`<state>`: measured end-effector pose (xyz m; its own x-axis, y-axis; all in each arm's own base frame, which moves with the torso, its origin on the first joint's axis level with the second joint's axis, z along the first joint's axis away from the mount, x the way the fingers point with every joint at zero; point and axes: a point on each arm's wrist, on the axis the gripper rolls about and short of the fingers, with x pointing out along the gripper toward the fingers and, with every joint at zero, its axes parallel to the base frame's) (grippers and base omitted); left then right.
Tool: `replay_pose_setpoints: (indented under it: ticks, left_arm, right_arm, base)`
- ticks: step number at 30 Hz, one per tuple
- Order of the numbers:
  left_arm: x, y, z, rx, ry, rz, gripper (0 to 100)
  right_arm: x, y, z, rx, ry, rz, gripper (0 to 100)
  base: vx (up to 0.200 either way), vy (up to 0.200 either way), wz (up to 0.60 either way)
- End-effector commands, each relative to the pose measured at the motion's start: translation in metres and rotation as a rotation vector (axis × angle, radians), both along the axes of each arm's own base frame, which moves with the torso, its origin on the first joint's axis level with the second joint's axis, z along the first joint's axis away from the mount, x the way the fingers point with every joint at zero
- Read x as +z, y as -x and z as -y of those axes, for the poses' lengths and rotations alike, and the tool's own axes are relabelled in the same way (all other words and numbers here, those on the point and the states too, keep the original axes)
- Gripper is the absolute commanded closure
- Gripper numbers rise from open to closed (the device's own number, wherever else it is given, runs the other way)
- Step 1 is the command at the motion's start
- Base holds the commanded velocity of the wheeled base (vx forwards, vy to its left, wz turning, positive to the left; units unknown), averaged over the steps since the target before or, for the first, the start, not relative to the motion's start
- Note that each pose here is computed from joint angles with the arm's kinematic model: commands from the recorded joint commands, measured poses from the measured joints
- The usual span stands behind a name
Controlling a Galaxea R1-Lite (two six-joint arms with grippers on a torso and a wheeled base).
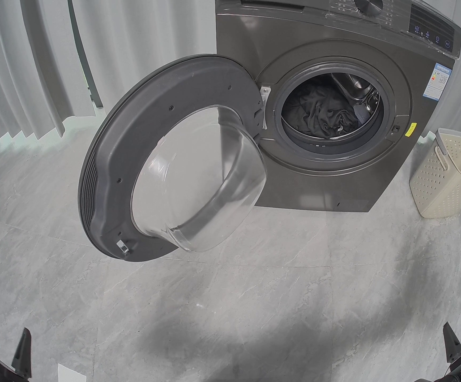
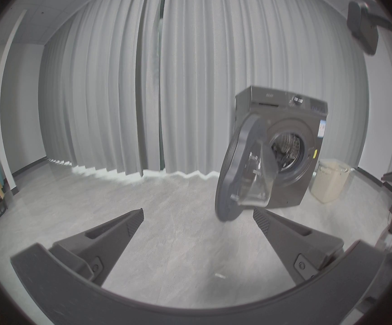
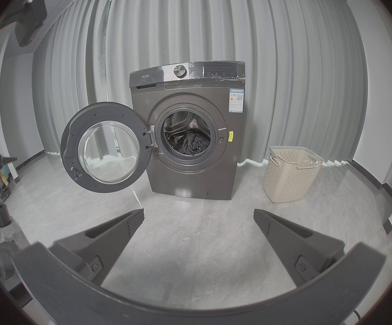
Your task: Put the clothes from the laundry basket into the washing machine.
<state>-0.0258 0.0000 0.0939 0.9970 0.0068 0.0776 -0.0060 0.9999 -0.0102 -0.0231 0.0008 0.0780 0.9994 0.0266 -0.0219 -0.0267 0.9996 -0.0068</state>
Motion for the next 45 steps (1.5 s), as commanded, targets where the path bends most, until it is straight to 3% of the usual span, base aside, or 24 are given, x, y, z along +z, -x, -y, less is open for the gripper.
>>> replay_pose_setpoints:
  ticks: [1,3,5,8,18,27,36,40,45]
  left_arm:
    - [0.070,-0.003,0.002,-0.121,0.005,0.058,0]
    - [0.077,-0.027,0.004,-0.219,0.007,-0.065,0]
    - [0.086,-0.050,0.007,-0.294,0.028,-0.127,0]
    - [0.097,-0.078,0.010,-0.349,0.051,-0.147,0]
    - [0.111,-0.151,0.023,-0.481,0.048,-0.227,0]
    - [0.108,-0.214,0.039,-0.515,0.039,-0.209,0]
    - [0.104,-0.239,0.052,-0.555,0.029,-0.184,0]
    - [0.103,-0.233,0.066,-0.626,0.025,-0.183,0]
    - [0.102,-0.210,0.093,-0.786,0.024,-0.187,0]
  right_arm:
    - [-0.003,0.000,0.000,0.000,0.002,0.002,0]
    - [-0.003,0.000,0.000,-0.002,0.000,0.002,0]
    - [-0.003,0.000,0.000,-0.001,-0.001,0.002,0]
    - [-0.003,0.000,0.000,-0.001,0.000,0.002,0]
    - [-0.003,0.000,0.000,-0.001,0.000,0.002,0]
    - [-0.003,0.000,0.000,-0.001,0.000,0.002,0]
    - [-0.003,0.000,0.000,-0.001,0.000,0.002,0]
    - [-0.003,0.000,0.000,-0.001,0.000,0.002,0]
    - [-0.003,0.000,0.000,-0.001,0.000,0.002,0]
  base:
    - [0.000,0.000,0.00]
    - [0.000,0.000,0.00]
    - [0.000,0.000,0.00]
    - [0.000,0.000,0.00]
    - [0.000,0.000,0.00]
    - [0.000,0.000,0.00]
    - [0.000,0.000,0.00]
    - [0.000,0.000,0.00]
    - [0.000,0.000,0.00]
